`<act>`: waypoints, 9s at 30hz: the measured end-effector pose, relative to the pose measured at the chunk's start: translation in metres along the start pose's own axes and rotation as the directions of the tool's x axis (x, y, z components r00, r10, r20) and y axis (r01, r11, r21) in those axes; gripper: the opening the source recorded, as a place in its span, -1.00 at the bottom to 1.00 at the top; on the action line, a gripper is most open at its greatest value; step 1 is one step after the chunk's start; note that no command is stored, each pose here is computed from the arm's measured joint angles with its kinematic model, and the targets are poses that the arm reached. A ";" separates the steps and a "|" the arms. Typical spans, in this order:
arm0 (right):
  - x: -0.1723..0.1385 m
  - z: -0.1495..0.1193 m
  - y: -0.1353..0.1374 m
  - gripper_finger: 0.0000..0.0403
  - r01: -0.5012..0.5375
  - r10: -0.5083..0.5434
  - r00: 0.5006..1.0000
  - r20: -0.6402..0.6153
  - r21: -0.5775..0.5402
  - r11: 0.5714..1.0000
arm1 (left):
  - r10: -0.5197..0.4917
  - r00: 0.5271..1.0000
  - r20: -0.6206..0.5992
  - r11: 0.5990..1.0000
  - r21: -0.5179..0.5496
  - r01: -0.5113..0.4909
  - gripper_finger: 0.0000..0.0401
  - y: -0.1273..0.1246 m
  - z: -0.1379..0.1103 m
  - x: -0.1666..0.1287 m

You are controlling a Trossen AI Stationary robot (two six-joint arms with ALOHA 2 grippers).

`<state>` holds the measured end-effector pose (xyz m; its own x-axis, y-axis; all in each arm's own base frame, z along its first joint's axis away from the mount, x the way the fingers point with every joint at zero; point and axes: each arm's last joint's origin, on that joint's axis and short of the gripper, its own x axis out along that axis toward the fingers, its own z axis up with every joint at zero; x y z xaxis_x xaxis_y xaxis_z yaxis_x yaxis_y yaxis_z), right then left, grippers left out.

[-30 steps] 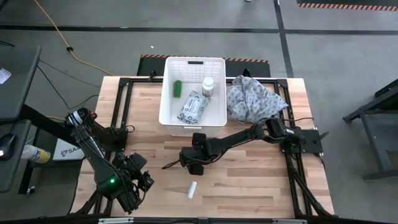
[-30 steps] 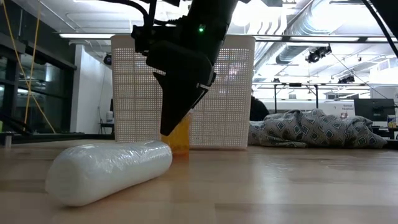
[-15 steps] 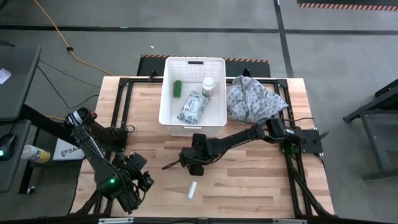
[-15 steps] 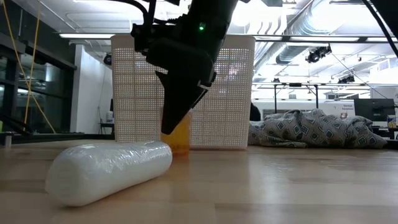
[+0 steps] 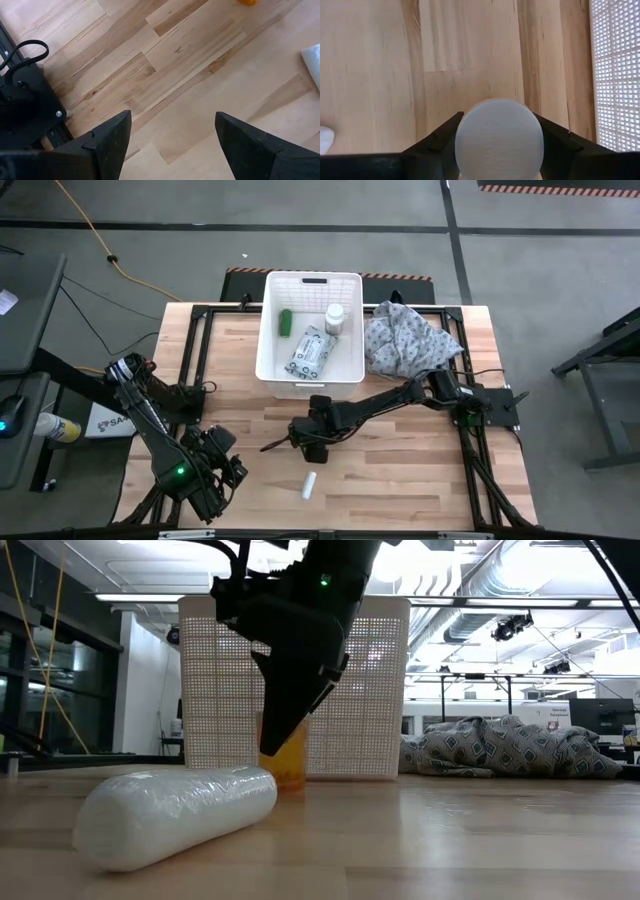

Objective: Pick & place medical supplies in basket/bin
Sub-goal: Put the orange pill bottle into the white laundry organizer, then put the white bandage into the white laundry organizer

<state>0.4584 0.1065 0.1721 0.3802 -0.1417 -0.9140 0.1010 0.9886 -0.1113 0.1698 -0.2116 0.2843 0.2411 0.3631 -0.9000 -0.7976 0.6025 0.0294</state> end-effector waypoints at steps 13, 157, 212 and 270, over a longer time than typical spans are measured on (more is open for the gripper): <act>-0.016 0.003 -0.003 -0.07 -0.017 0.016 1.000 0.024 0.005 1.000 | 0.001 1.000 0.001 1.000 -0.001 -0.001 0.59 0.000 0.000 0.000; -0.107 0.028 -0.319 -0.08 0.080 -0.231 0.859 0.458 0.325 0.942 | -0.183 0.950 0.255 0.901 -0.342 0.266 0.59 0.016 0.035 -0.020; -0.049 0.014 -0.301 -0.07 -0.066 0.007 0.970 0.243 0.237 0.969 | -0.095 0.978 0.185 0.948 -0.282 0.146 0.59 0.011 0.065 -0.004; -0.081 0.034 -0.257 0.51 0.083 -0.086 0.983 0.161 0.025 0.996 | -0.165 0.972 0.166 0.957 -0.212 0.198 0.59 0.005 0.061 -0.006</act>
<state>0.4326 -0.1373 0.2876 0.5132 -0.2324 -0.8262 0.1554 0.9719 -0.1769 0.1982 -0.1677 0.3168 0.4575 0.3720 -0.8077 -0.8328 0.4976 -0.2426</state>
